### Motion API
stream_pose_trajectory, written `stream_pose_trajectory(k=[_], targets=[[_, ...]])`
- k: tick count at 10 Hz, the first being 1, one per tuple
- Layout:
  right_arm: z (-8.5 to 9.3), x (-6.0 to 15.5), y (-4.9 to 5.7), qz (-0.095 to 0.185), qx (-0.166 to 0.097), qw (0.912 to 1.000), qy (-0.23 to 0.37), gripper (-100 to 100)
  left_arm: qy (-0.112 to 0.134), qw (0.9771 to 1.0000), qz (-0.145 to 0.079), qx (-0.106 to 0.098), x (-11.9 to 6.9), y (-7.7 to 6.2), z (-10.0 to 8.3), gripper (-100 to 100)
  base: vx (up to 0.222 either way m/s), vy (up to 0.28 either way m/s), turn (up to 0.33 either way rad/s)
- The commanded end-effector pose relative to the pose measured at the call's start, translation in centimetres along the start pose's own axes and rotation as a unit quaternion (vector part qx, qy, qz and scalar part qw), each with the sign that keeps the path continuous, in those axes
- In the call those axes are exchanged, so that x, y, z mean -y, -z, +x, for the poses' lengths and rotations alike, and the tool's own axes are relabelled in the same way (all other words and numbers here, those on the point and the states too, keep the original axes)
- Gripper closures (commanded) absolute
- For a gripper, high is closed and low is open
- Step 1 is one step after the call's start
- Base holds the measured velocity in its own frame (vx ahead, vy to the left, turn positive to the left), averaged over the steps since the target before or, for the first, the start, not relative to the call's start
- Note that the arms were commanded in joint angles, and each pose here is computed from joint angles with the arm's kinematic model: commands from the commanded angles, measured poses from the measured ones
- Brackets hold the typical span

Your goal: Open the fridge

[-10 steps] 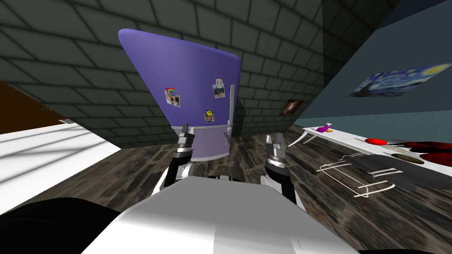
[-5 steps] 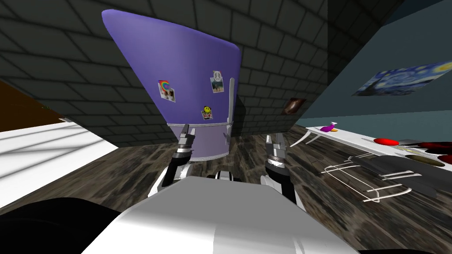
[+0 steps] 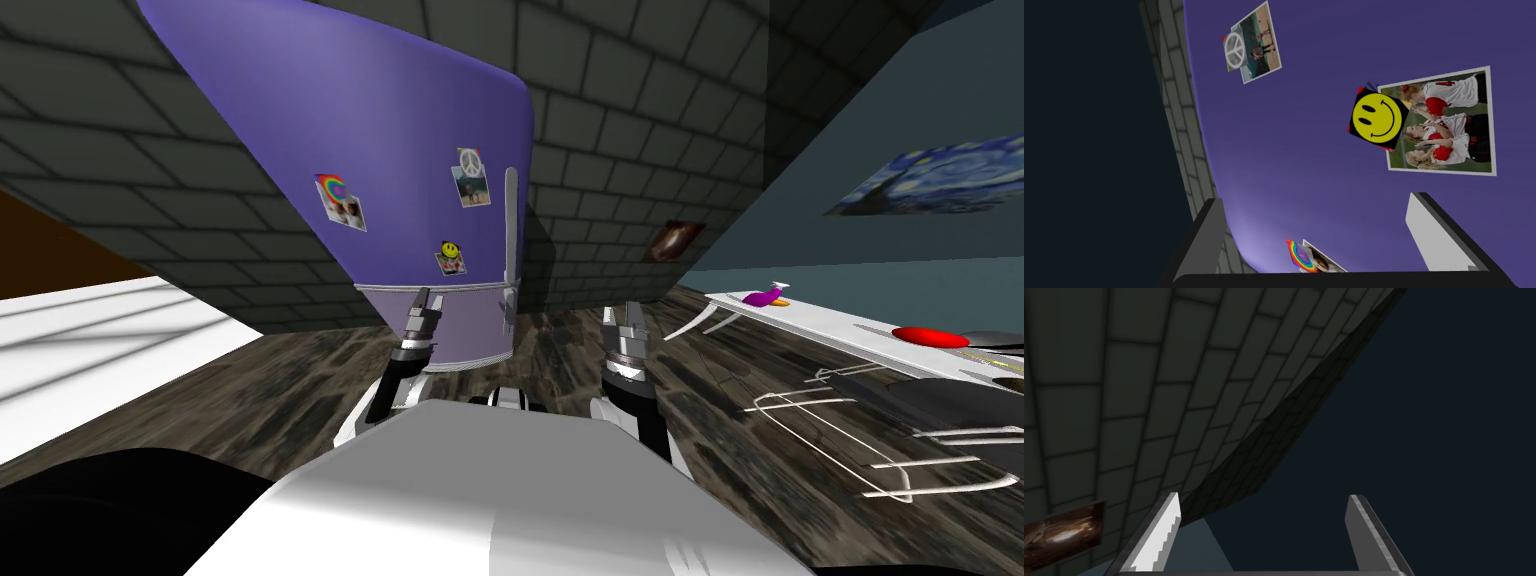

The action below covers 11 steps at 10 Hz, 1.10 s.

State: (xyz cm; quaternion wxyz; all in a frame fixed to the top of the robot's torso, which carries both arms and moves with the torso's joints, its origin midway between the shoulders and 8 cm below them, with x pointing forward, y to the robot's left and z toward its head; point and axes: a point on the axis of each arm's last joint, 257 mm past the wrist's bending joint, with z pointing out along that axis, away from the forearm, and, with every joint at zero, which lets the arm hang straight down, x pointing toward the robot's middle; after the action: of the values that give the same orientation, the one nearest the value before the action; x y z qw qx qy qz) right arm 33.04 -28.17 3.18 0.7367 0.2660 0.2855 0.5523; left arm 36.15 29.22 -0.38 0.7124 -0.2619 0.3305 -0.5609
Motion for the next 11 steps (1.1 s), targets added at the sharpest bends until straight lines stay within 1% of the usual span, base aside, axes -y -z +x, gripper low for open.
stream_pose_trajectory(k=[1,5,9,11], targets=[[0.0,0.0,0.0,0.000,0.000,1.0000,0.000,0,0.007,0.9999,-0.005,0.008,-1.3,0.8,-0.8,-100,0.168,-0.170,0.047],[0.0,0.0,0.0,0.000,0.000,1.0000,0.000,0,0.023,0.9991,-0.016,0.033,-3.4,2.4,-2.0,-100,0.162,-0.181,0.049],[0.0,0.0,0.0,0.000,0.000,1.0000,0.000,0,0.025,0.9987,-0.023,0.036,-5.0,3.7,-2.9,-100,0.156,-0.183,0.046],[0.0,0.0,0.0,0.000,0.000,1.0000,0.000,0,0.029,0.9982,-0.028,0.043,-6.1,4.7,-3.7,-100,0.185,-0.171,0.052]])
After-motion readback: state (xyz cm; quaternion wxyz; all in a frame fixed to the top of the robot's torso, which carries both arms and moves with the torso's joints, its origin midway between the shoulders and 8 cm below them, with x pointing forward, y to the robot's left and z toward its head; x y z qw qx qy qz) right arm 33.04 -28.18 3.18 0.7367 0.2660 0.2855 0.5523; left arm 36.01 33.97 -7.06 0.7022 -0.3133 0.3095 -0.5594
